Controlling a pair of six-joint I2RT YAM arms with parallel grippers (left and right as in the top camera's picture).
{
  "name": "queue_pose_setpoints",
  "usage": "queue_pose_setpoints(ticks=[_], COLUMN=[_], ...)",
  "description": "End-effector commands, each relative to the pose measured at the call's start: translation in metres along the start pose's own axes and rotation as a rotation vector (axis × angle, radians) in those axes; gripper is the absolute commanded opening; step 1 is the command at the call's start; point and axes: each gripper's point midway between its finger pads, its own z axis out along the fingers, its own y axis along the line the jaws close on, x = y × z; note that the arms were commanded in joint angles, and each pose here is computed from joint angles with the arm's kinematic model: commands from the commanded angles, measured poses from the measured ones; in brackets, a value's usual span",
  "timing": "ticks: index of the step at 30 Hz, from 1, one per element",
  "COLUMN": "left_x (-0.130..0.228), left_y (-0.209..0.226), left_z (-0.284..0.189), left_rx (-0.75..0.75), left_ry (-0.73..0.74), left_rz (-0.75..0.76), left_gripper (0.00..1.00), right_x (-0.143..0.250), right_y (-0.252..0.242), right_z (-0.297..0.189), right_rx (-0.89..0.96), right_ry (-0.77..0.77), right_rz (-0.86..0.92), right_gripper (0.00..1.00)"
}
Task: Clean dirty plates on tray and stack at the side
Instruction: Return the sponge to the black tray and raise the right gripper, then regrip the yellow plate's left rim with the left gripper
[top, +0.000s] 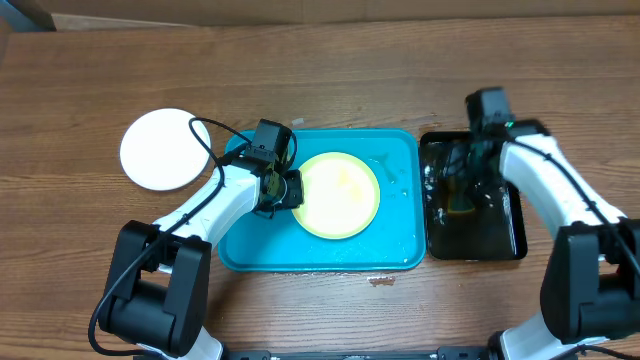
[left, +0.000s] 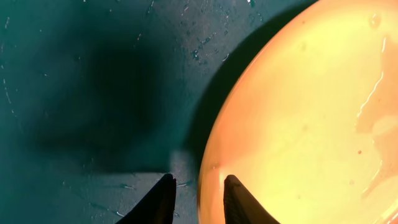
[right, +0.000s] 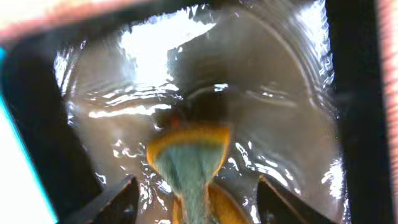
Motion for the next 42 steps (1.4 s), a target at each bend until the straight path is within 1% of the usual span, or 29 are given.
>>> queue_pose_setpoints(ticks=[1,4,10,11,12,13,14,15,16,18,21,23,24,25,30,34,38,40,42], left_x=[-0.006,-0.004,0.006,0.006,0.006,0.006,0.006,0.005,0.005,0.003,-0.006,-0.014,-0.015,-0.015,-0.001,0.014,0.017,0.017,0.013], left_y=[-0.006,-0.007,0.0,0.0,0.0,-0.001,-0.001,-0.003,-0.006,-0.012,-0.016,-0.018,-0.018,-0.018,-0.016,-0.017,-0.018,-0.017,-0.018], left_z=[-0.008,-0.008,-0.001,0.001,0.003,0.003,0.002,0.002,0.001,-0.002,-0.01,-0.015,-0.016,-0.016,-0.011,0.005,0.013,0.012,0.011], left_rx=[0.011,0.015,-0.004,-0.004,-0.001,0.001,0.002,0.011,0.028,0.056,0.058,0.057,0.061,0.061,0.043,0.031,0.027,0.025,0.032], left_ry=[-0.023,-0.014,0.015,0.015,0.016,0.015,0.015,0.015,0.019,0.021,0.006,-0.008,-0.011,-0.011,0.031,0.064,0.079,0.081,0.074], left_rz=[0.021,0.02,-0.001,-0.01,-0.011,-0.011,-0.011,-0.01,-0.01,-0.007,0.002,0.009,0.008,0.008,0.014,0.033,0.03,0.024,0.02], left_gripper=[0.26,0.27,0.25,0.23,0.18,0.1,0.04,0.04,0.04,0.04,0.04,0.13,0.21,0.24,0.22,0.2,0.19,0.14,0.12], right_x=[-0.047,-0.066,-0.074,-0.075,-0.075,-0.074,-0.073,-0.07,-0.067,-0.066,-0.066,-0.066,-0.066,-0.066,-0.066,-0.066,-0.066,-0.066,-0.066], right_y=[-0.013,-0.04,-0.107,-0.115,-0.124,-0.132,-0.137,-0.143,-0.148,-0.154,-0.157,-0.157,-0.157,-0.157,-0.157,-0.157,-0.157,-0.157,-0.157], right_z=[-0.029,-0.038,-0.032,-0.031,-0.03,-0.03,-0.03,-0.03,-0.03,-0.03,-0.03,-0.03,-0.03,-0.03,-0.03,-0.03,-0.03,-0.03,-0.03], right_rx=[-0.041,-0.083,-0.125,-0.132,-0.137,-0.141,-0.142,-0.138,-0.133,-0.128,-0.126,-0.126,-0.126,-0.126,-0.126,-0.126,-0.126,-0.126,-0.126], right_ry=[-0.104,-0.126,-0.116,-0.115,-0.113,-0.112,-0.109,-0.1,-0.09,-0.089,-0.09,-0.09,-0.09,-0.09,-0.09,-0.09,-0.09,-0.09,-0.09], right_rz=[0.084,0.178,0.379,0.403,0.429,0.45,0.467,0.495,0.512,0.523,0.531,0.531,0.531,0.531,0.531,0.531,0.531,0.531,0.531], right_gripper=[0.66,0.69,0.7,0.73,0.76,0.79,0.84,0.9,1.0,1.0,1.0,1.0,1.0,1.0,1.0,1.0,1.0,1.0,1.0])
